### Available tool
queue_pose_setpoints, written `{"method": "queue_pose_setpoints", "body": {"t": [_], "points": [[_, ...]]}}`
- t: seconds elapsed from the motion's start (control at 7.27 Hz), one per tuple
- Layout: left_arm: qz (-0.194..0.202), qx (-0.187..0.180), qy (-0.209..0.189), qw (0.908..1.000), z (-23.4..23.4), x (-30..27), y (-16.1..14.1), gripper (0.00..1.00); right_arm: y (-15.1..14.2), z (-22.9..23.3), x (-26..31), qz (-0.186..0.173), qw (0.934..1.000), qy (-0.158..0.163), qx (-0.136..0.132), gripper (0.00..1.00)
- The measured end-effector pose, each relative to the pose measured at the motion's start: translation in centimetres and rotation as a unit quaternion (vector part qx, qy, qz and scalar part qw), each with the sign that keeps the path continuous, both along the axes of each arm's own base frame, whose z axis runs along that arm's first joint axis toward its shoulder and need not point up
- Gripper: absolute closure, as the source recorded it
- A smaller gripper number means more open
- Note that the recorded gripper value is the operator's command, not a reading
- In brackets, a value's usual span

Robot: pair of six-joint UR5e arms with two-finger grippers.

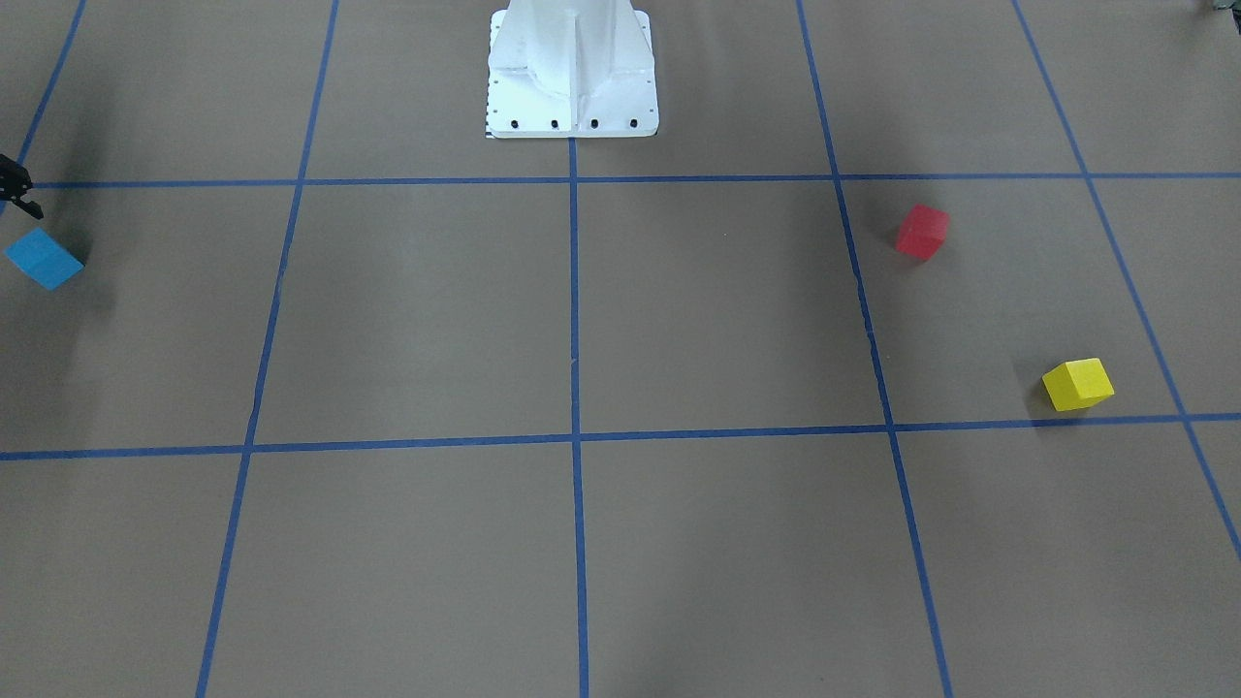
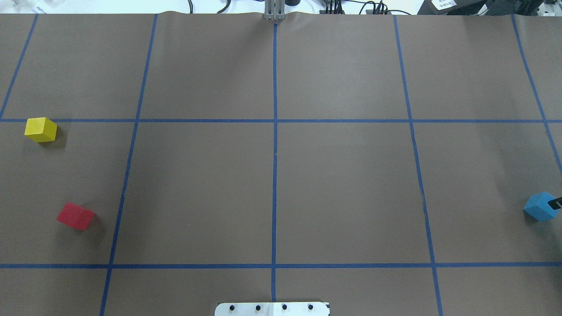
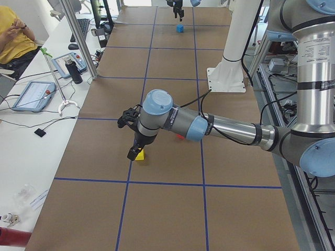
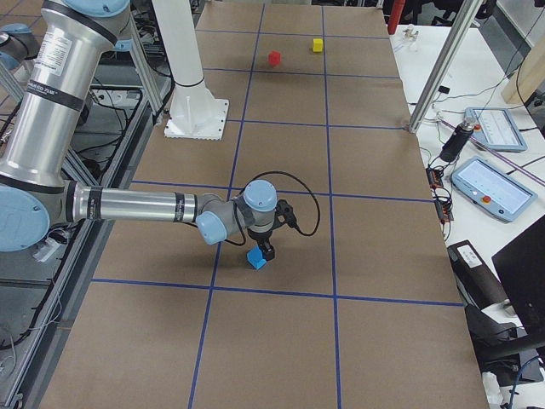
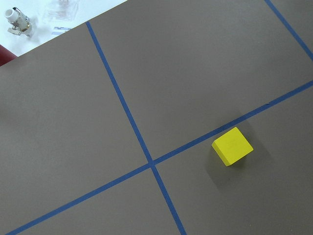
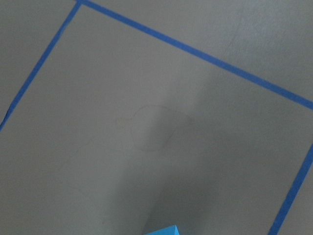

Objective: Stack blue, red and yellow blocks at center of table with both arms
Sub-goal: 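Lower the right gripper onto the blue cube and close it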

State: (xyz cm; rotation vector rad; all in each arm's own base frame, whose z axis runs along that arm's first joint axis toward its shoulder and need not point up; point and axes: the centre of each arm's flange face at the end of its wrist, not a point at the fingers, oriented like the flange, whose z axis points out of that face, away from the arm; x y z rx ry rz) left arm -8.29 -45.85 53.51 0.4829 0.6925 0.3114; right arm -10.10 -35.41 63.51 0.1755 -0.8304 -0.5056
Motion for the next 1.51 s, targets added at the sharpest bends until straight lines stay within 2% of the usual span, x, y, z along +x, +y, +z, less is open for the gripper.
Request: {"method": "queue_pose_setpoints", "body": {"t": [0.55,0.69,0.83,1.1,1.51], "points": [[0.0,-0.003,0.0,1.0,0.3,0.0,0.2,0.0,0.8,3.7,-3.0,-0.023,0.9994,0.013,0.024,0.03],[0.0,-0.003,0.0,1.0,0.3,0.0,0.2,0.0,1.1,3.9,-4.0,-0.032,0.9989,0.02,0.029,0.11],[0.0,-0.004,0.0,1.0,0.3,0.0,0.2,0.0,1.4,4.3,-4.9,-0.041,0.9982,0.029,0.034,0.35],[0.0,-0.003,0.0,1.0,0.4,0.0,0.3,0.0,1.8,5.0,-5.8,-0.054,0.997,0.041,0.037,0.98],[0.0,0.0,0.0,1.0,0.4,0.0,0.4,0.0,0.9,4.3,-6.5,-0.05,0.996,0.048,0.057,1.0]]}}
